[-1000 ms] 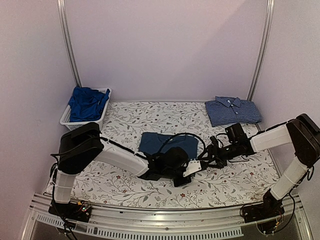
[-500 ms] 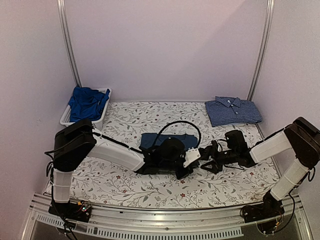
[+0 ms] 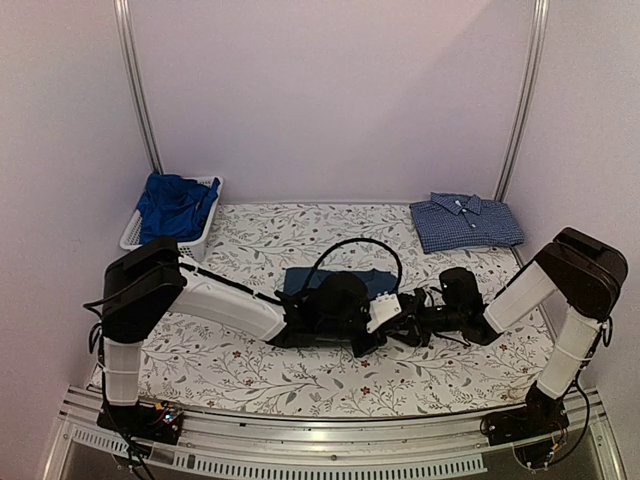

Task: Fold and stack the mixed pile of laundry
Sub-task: Pass from the left arm to the right

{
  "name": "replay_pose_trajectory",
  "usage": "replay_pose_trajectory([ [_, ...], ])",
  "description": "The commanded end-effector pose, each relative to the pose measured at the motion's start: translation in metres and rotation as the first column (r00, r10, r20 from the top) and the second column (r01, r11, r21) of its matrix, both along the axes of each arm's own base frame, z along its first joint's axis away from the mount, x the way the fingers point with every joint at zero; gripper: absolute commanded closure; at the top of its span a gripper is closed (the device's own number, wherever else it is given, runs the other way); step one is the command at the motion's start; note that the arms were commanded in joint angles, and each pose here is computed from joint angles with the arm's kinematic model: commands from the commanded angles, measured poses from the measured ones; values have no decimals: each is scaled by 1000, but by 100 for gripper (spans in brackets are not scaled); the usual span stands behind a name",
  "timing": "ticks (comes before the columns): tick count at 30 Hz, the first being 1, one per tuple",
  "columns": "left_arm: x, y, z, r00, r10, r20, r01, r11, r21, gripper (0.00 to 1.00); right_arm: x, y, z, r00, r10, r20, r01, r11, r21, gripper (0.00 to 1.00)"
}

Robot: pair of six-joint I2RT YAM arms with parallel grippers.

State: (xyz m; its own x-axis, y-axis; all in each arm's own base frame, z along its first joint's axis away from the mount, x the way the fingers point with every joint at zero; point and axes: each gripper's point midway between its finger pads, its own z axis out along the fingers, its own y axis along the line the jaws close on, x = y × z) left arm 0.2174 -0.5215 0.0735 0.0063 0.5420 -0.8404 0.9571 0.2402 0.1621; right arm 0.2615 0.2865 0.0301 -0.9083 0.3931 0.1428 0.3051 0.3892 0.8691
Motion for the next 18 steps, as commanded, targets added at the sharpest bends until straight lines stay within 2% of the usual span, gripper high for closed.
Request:
replay_pose_trajectory([
  [1,-7,-7,34,997,-60,51,63,996,-69,100,18,13,6,999,-9,40,8,999,44,52],
  [8,-14,-6,31,993,-103,60,105,994,-39,100,29,26,0,998,44,43,-47,997,64,52],
  [11,-15,-6,29,992,-107,61,109,993,-33,100,30,26,-3,998,44,37,-46,996,73,55],
  [13,-14,-6,29,993,-102,62,104,994,-34,100,32,25,-2,998,44,40,-47,996,75,64],
  [15,-13,-6,29,994,-94,64,96,995,-34,99,34,24,-2,998,42,39,-45,996,75,79],
  [17,-8,-5,30,996,-65,66,67,997,-36,85,36,19,-6,999,39,23,-40,997,65,95],
  [18,-4,-4,31,997,-39,68,42,999,-35,75,38,17,-7,999,39,14,-40,998,57,99],
])
